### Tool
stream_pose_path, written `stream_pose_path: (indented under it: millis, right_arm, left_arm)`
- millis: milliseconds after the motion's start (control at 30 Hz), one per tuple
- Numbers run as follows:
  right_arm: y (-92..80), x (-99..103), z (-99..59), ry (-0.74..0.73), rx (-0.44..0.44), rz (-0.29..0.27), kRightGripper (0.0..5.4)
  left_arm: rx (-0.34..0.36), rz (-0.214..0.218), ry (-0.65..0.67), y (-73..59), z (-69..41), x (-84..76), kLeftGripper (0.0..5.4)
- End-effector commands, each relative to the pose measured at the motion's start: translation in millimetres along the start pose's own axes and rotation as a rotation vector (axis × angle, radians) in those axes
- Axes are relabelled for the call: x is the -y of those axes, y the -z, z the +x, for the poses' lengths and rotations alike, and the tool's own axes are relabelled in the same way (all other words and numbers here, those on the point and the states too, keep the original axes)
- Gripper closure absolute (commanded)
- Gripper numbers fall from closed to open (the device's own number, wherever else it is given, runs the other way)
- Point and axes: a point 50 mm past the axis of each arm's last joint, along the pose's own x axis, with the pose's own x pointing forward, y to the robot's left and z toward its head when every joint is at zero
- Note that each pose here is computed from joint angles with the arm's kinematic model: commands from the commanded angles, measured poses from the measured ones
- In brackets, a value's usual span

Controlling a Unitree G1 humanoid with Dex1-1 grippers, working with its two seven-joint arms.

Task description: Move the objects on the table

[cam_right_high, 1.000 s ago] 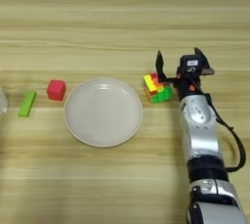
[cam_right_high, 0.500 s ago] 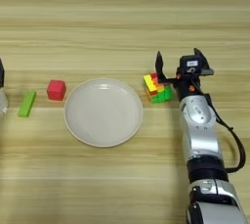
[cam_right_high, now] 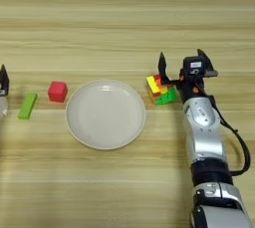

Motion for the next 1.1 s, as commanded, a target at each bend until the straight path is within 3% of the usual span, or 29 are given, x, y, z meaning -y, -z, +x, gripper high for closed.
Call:
stream_pose_path:
  millis: [33,333,867,1100]
  right_arm:
    - [-3.3,-0.6,3.4,0.001,0.011,0.007,0.00]
    - [-2.7,0.5,2.7,0.003,0.009,0.006,0.00]
    - [-2.7,1.2,2.8,0.003,0.008,0.004,0.00]
    - [-3.0,1.8,2.5,0.004,0.008,0.003,0.00]
  left_arm:
    - [-0.018,0.016,0.008,3.1,3.2,0.7,0.04]
    - [-0.028,0.018,0.008,5.4,2.9,0.9,0.04]
    - [-0.021,0.002,0.022,4.9,2.1,1.0,1.40]
    - [-0.023,0.018,0.031,5.1,1.2,2.3,1.98]
